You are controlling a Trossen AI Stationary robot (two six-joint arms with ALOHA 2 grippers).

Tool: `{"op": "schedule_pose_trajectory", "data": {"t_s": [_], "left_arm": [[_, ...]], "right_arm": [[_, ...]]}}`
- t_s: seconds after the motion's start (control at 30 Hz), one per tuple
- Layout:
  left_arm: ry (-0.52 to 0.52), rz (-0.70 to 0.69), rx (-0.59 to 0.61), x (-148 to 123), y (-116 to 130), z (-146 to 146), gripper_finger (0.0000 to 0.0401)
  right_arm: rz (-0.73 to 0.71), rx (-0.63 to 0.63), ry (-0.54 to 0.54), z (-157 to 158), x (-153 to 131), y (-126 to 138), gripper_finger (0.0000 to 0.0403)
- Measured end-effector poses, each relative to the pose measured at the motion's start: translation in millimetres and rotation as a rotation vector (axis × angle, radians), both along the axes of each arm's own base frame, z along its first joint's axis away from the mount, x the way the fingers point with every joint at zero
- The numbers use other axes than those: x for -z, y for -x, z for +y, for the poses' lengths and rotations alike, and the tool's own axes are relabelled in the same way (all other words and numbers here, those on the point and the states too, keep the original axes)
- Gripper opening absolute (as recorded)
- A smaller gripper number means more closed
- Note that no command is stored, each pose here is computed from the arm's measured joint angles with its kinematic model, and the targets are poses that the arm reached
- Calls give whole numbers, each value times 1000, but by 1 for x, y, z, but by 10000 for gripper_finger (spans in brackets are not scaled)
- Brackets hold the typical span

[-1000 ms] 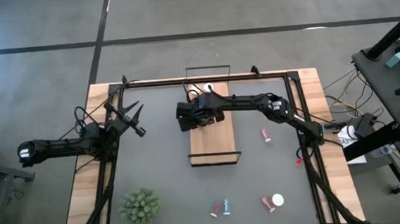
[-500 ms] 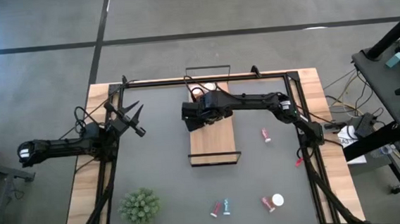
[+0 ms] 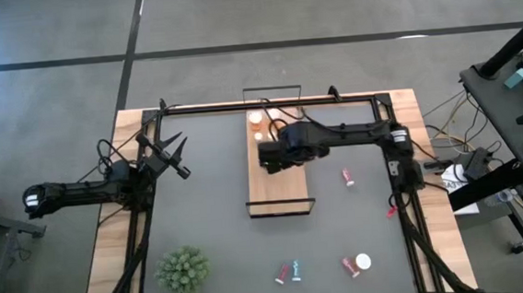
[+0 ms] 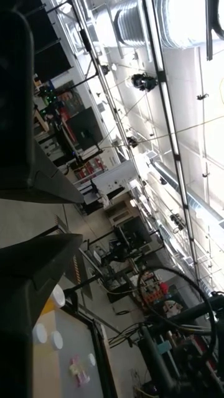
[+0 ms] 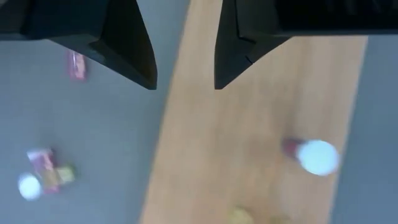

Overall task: Pick and place medicine bottles onto shelf by color
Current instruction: Put the middle pink pill bottle on the shelf

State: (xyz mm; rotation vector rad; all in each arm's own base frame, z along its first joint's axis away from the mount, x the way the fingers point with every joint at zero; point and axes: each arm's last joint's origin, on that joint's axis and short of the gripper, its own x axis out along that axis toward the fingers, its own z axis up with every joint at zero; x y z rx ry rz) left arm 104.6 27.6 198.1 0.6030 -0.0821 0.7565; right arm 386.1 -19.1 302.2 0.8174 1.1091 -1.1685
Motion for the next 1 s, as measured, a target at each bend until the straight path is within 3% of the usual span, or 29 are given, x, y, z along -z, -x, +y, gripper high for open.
{"op": "schedule_pose_trajectory", "data": {"t_s": [0.3,0.57,0.77,1.0], "left_arm": [[0,2,0,0,0,0,72],[0,0,0,0,0,0,72],[0,1,-1,0,0,0,72],[0,2,0,0,0,0,72]], "right_arm": [[-4,217,-6,10,16,61,120],[-97,306,-67,11,40,107,99],[-140,374,-90,12,57,132,93],[-172,519,-220,15,69,149,115]]}}
